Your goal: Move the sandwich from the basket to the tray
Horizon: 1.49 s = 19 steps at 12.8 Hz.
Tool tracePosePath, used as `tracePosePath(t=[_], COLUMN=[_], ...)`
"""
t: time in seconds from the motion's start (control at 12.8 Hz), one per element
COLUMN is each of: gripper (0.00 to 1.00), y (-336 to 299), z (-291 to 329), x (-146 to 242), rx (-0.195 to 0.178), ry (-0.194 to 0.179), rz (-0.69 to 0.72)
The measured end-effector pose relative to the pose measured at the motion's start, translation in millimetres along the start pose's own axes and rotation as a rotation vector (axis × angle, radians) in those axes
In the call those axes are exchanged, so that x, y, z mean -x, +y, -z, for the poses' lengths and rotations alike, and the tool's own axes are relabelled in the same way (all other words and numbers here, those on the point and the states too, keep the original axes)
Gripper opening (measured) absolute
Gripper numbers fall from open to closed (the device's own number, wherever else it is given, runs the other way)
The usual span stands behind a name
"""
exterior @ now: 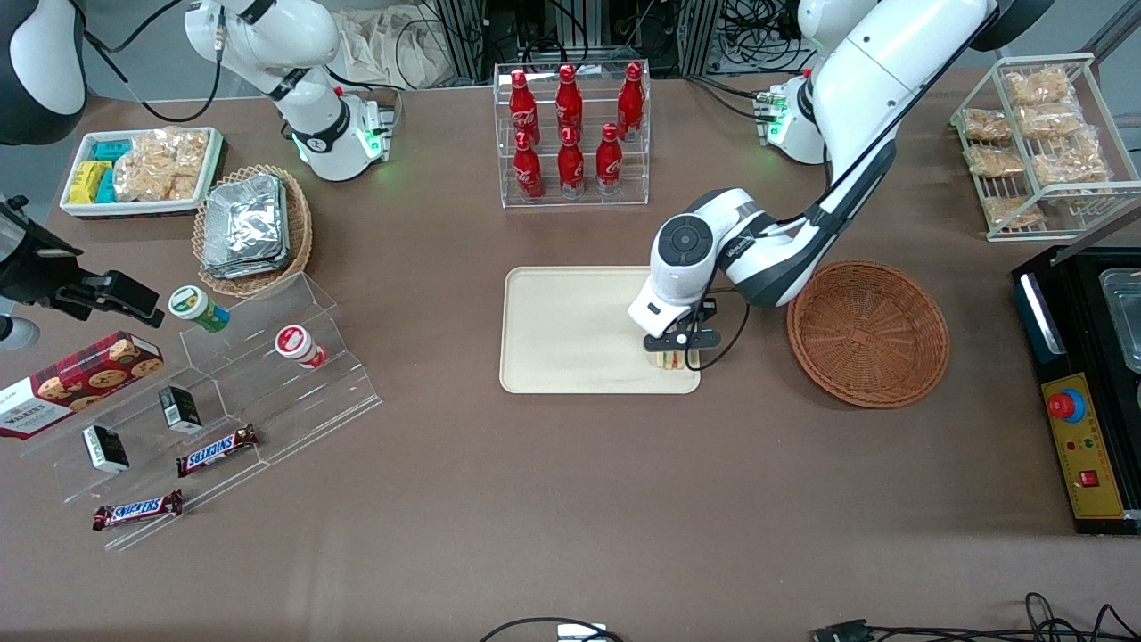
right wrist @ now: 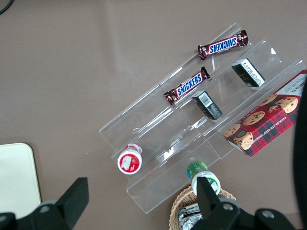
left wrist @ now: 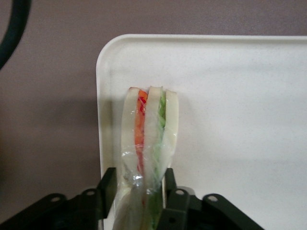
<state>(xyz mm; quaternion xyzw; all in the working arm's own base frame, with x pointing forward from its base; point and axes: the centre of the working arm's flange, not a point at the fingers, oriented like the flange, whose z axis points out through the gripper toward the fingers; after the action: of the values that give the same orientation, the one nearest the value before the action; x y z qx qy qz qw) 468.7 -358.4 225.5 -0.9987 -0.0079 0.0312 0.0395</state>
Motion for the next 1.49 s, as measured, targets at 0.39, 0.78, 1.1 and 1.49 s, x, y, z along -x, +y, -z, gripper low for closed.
tracePosePath(t=[0.39, 0.78, 1.1, 1.49], gripper=[1.00, 1.00, 1.00, 1.00], y=[-6, -57, -221, -371], z=[44, 204, 280, 318], x=[-16, -21, -37, -34], rx=[-0.014, -0.061, -0.092, 0.007], ry=[0.011, -0.004, -0.039, -0.014], rz=[0.069, 0.133, 0.138, 0.152])
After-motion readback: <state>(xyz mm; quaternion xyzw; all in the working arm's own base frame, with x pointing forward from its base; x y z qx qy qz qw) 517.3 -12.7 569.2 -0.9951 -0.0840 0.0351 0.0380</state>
